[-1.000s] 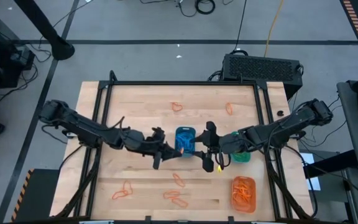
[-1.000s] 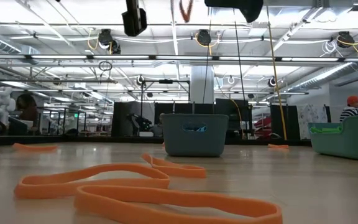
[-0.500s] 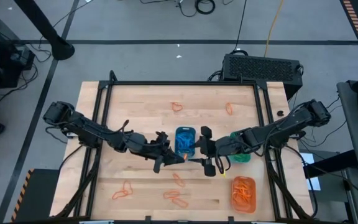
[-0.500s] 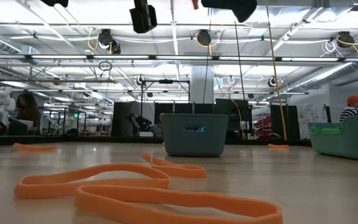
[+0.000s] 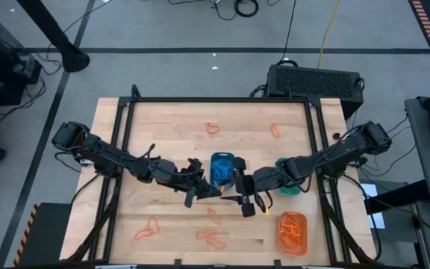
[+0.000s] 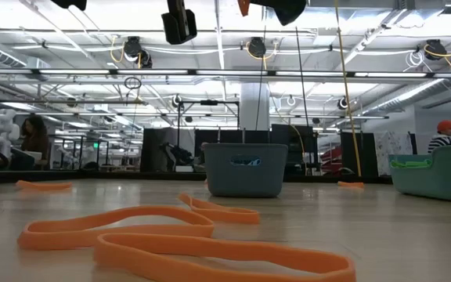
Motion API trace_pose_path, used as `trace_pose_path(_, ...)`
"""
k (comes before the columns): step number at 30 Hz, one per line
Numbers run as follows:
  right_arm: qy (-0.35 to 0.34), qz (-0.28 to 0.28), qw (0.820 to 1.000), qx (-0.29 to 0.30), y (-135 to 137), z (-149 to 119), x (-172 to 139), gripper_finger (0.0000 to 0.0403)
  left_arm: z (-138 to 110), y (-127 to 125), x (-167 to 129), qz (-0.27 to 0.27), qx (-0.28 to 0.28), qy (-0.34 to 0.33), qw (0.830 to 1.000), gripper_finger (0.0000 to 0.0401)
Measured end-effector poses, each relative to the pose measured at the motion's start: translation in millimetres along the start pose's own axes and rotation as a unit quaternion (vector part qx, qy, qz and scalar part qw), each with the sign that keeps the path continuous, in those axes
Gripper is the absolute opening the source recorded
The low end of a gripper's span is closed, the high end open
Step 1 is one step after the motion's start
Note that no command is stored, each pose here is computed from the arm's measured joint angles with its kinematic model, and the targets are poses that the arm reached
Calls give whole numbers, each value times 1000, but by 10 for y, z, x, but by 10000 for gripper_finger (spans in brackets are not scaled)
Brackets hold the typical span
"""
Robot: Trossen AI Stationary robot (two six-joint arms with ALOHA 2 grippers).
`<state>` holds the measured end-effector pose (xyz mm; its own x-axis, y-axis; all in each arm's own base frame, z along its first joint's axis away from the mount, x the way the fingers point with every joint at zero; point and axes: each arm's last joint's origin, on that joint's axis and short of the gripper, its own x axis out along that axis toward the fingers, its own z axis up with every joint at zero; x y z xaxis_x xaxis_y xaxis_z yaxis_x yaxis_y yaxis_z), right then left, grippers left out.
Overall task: Sort rubber bands into baskets
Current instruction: Put the orange rubberband into the orange bin
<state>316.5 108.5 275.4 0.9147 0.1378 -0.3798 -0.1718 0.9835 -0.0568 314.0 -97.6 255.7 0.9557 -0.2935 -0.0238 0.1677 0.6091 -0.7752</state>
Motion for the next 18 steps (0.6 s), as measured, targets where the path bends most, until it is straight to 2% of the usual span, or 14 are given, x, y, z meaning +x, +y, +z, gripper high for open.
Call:
trace_pose_path(4, 0, 0, 1000, 0, 0, -1, 2, 145, -4, 5, 0, 2, -1, 2, 1000, 0)
trace_pose_path(9, -1, 0, 1000, 3, 0, 0, 2, 23, -16, 19, 0, 10, -1, 8, 1000, 6)
trace_pose_path(14, -10, 0, 999, 49, -2, 19, 2, 4, -38, 55, -1, 31, 5, 15, 999, 30)
trace_pose_path(18, -3, -1, 998, 64, -12, 5, 4, 1, -50, 71, -3, 41, 6, 20, 999, 56)
